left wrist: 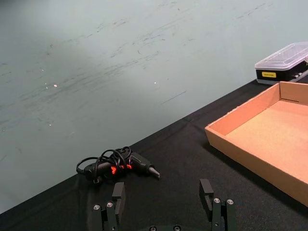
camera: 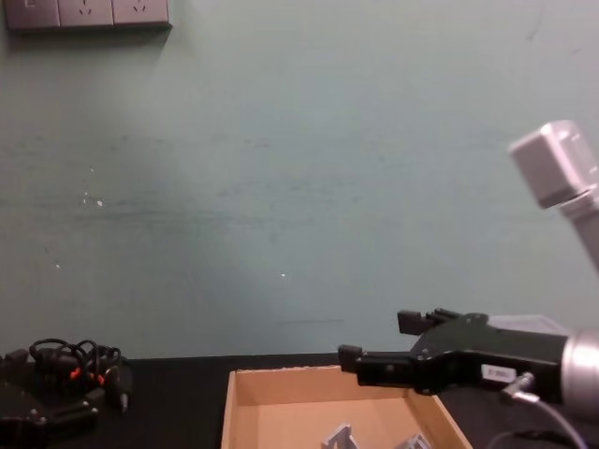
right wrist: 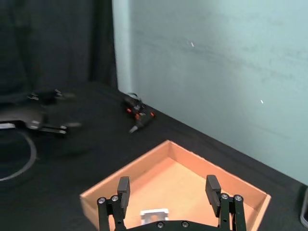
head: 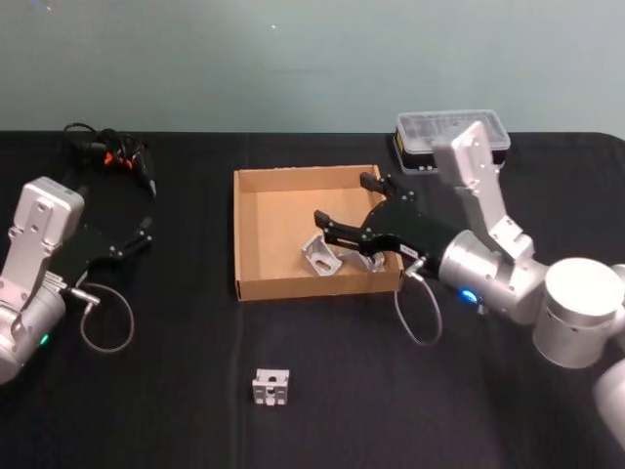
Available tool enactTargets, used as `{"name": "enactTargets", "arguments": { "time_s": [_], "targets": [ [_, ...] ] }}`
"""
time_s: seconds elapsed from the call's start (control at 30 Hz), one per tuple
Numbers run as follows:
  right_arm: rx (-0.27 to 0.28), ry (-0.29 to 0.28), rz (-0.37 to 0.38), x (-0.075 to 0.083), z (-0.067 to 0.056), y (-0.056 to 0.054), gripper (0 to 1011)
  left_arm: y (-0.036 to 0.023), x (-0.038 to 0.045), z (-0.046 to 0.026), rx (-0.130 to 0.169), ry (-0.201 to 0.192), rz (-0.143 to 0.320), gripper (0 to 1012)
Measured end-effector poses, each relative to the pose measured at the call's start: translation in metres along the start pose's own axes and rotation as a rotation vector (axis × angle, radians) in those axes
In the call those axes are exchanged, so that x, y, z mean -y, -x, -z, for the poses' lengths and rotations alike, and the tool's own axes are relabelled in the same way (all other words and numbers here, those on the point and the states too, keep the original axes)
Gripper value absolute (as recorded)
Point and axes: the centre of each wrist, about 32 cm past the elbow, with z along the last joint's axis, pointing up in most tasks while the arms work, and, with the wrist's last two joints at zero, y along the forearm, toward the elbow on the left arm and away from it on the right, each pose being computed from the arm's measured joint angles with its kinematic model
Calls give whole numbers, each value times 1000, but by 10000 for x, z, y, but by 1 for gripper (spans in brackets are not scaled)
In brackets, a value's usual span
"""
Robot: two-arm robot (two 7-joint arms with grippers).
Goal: Use one hand to pick up the angle iron from the table and place it into the box.
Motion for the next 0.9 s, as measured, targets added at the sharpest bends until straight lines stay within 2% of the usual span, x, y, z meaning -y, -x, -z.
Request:
{"name": "enactTargets", "arguments": {
  "time_s": [0.17, 0.27, 0.47, 0.73, 0.9],
  "targets": [
    [8, -38, -50, 202, -62, 27, 1004, 0, 0, 0, 0, 0, 0, 1011],
    [26, -51, -95, 393, -124, 69, 1004, 0, 0, 0, 0, 0, 0, 1011],
    [64, -45, -172, 640, -215, 151, 1004, 0, 0, 0, 0, 0, 0, 1011],
    [114, 11, -310, 796, -270, 246, 1004, 0, 0, 0, 0, 0, 0, 1011],
    [140, 58, -416, 777, -296, 283, 1004, 0, 0, 0, 0, 0, 0, 1011]
  ]
}}
